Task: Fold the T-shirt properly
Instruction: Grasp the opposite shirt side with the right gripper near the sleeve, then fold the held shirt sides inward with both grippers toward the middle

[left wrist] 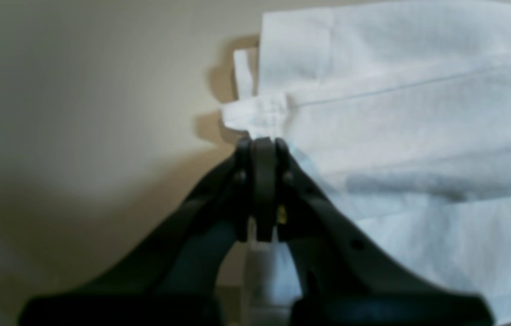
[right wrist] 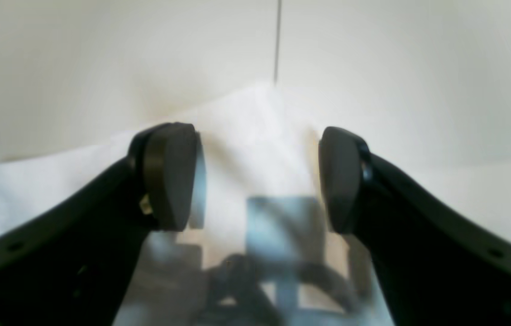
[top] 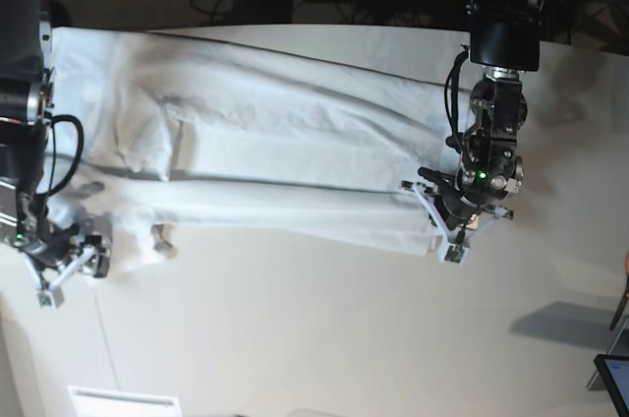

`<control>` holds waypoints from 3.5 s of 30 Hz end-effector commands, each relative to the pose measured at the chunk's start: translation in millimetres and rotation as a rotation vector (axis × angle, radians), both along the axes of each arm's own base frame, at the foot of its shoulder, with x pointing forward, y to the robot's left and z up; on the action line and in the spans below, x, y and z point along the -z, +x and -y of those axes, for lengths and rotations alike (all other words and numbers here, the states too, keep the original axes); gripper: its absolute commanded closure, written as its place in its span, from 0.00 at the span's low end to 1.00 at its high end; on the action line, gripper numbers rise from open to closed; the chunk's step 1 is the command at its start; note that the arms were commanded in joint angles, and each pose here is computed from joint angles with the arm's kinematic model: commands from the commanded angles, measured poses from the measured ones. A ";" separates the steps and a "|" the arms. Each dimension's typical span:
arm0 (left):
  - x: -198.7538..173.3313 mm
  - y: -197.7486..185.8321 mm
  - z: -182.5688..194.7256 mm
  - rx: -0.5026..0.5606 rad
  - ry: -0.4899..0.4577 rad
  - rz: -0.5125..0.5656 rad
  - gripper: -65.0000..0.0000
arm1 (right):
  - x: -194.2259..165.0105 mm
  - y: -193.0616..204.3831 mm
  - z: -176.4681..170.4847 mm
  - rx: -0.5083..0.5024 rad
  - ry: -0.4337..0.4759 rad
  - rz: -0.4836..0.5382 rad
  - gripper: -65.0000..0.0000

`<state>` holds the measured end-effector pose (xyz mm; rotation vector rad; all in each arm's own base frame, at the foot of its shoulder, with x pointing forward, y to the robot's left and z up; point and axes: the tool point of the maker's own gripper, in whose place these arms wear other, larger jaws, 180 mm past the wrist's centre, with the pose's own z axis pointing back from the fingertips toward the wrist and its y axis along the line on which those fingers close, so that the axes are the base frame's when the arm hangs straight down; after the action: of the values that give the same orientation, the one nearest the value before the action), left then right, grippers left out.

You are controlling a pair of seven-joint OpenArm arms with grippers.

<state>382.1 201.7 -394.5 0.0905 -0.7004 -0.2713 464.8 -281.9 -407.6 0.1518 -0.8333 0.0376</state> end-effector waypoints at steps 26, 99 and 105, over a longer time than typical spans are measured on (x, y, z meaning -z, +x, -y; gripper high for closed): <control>-34.8 17.3 4.7 0.021 0.011 0.100 1.00 | -20.1 6.5 6.2 0.043 0.061 0.003 1.00; -61.9 12.4 28.0 0.246 0.118 0.157 1.00 | -64.4 -278.9 -7.2 -0.086 -0.178 -0.221 1.00; -60.4 9.3 16.0 0.244 0.147 0.144 1.00 | -63.7 -284.7 -1.6 -0.093 -0.199 -0.245 1.00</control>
<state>380.2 179.4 -351.9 0.1371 -0.7865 -0.5582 179.0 -277.1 -348.9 0.0220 -0.5636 0.1727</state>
